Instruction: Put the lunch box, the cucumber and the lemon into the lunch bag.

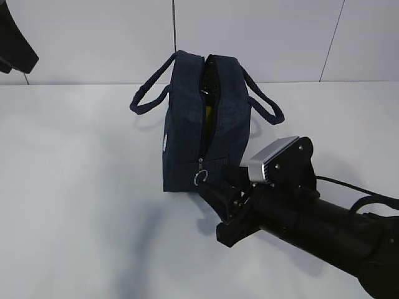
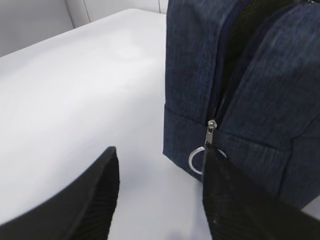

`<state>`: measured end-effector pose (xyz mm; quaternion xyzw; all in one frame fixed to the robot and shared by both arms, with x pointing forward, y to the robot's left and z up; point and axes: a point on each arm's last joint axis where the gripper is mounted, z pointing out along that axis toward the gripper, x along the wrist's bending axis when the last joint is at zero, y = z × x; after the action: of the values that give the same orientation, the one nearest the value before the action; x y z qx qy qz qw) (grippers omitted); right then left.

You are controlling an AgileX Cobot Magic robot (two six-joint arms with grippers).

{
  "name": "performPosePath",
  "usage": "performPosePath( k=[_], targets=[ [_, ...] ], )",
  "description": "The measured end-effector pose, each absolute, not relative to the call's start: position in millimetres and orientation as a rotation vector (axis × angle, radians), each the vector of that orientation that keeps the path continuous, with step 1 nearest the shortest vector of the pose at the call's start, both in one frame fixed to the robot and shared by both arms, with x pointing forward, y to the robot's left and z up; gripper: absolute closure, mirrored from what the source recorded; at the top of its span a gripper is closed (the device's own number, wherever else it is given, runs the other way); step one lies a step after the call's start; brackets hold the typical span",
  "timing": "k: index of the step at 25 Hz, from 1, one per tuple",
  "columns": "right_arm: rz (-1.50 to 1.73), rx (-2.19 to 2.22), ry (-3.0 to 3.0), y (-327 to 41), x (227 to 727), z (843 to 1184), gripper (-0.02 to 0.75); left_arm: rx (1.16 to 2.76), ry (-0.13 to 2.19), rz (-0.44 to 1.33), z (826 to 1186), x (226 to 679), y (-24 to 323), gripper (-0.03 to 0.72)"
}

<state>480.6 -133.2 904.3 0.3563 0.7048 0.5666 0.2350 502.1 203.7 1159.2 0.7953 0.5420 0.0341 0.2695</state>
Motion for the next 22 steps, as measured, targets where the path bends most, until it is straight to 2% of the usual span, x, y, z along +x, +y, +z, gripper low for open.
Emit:
performPosePath(
  k=[22],
  targets=[
    [1.644, 1.257, 1.867, -115.5, 513.7, 869.4, 0.336, 2.142, 1.463, 0.091, 1159.2, 502.1, 203.7, 0.45]
  ],
)
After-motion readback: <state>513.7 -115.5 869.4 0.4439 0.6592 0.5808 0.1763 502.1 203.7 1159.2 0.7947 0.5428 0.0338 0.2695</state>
